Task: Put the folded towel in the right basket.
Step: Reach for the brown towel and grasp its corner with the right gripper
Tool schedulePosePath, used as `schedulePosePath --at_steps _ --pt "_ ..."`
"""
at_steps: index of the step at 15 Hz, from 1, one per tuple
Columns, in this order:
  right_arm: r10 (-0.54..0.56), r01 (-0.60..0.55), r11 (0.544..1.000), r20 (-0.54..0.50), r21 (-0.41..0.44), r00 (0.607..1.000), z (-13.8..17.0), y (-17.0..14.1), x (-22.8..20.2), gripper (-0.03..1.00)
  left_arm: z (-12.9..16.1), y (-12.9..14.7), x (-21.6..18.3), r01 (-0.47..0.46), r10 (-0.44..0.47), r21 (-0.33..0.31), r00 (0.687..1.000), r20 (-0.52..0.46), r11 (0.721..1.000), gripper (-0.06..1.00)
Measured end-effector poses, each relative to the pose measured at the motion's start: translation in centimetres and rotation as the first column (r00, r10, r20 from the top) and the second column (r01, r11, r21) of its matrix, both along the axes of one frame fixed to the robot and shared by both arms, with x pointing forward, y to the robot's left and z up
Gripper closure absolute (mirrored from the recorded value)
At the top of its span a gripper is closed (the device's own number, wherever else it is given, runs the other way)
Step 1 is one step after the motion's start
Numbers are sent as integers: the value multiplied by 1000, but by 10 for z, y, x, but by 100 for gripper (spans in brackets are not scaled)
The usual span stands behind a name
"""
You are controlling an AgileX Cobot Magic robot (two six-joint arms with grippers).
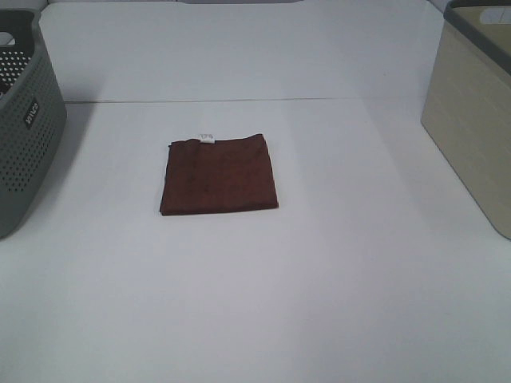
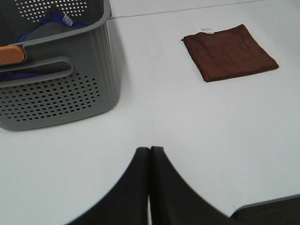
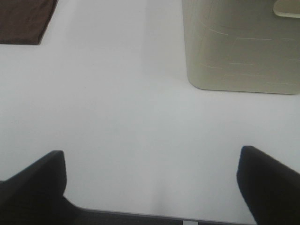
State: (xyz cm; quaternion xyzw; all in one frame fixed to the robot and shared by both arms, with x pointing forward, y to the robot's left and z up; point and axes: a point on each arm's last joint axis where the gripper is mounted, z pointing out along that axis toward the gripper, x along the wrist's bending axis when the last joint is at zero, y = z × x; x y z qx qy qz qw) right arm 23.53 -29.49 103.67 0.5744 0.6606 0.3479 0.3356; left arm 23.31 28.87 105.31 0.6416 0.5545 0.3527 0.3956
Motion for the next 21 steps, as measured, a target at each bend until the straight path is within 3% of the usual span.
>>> schedulePosePath --at_steps 21 --pt "0 0 1000 0 0 1000 0 0 0 2 0 0 0 0 0 0 1000 0 1000 94"
